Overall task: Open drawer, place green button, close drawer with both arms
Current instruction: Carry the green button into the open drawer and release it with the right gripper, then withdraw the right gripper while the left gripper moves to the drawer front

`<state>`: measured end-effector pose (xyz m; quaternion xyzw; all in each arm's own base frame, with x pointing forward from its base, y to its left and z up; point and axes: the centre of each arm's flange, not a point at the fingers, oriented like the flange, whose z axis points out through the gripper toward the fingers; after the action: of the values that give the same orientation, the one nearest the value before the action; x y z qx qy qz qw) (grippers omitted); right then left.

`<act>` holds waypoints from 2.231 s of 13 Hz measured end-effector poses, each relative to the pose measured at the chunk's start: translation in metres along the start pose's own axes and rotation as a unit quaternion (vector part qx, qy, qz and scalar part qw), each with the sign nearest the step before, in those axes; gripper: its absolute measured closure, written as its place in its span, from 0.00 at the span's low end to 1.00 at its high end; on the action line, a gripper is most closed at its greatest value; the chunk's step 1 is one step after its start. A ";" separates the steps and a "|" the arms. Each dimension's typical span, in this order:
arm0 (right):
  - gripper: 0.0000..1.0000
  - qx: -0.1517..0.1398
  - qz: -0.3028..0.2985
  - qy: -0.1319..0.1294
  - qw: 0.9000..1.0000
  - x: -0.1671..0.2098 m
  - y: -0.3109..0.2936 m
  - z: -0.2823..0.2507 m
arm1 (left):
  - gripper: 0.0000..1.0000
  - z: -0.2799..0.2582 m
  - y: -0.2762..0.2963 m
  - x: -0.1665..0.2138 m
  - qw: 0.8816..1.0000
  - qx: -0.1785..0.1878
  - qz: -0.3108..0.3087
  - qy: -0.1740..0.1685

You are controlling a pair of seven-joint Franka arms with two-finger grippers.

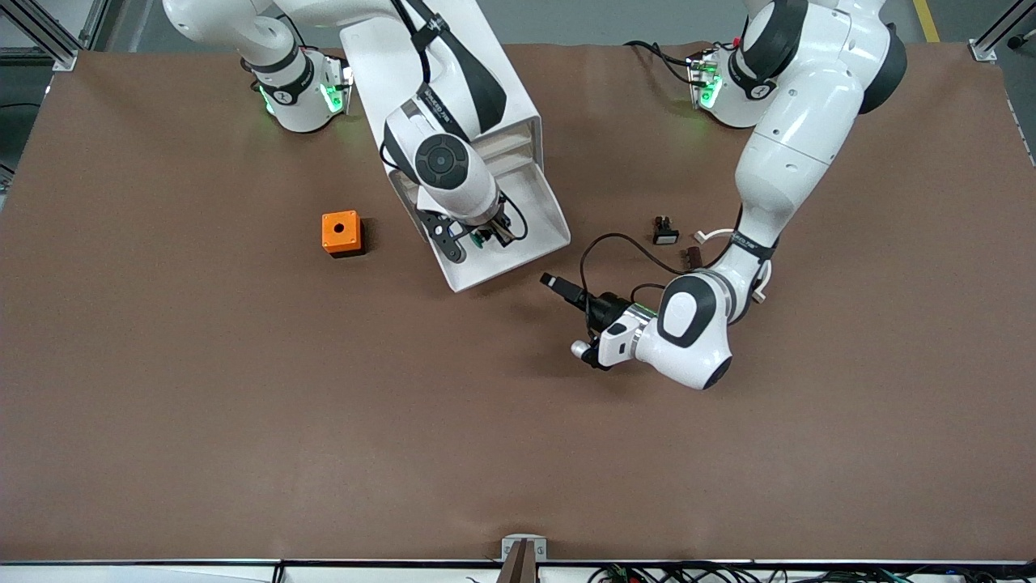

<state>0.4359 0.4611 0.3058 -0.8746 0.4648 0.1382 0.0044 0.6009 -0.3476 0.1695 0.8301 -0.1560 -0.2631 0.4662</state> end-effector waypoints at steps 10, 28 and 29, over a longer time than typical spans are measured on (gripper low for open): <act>0.58 0.002 0.008 0.008 1.000 0.002 -0.008 0.035 | 0.00 -0.100 0.010 -0.008 0.978 0.173 -0.108 0.045; 0.00 -0.022 -0.117 -0.018 0.993 0.165 0.027 -0.269 | 0.00 -0.043 0.122 0.000 0.835 0.363 -0.347 0.224; 0.00 -0.021 -0.150 -0.011 0.988 0.182 0.041 -0.287 | 0.00 -0.032 0.130 0.003 0.832 0.362 -0.346 0.239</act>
<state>0.5674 0.2509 0.5419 -0.9328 0.3250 0.1551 0.0123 0.6205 -0.3939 0.2934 0.9762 0.1739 -0.1256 0.0331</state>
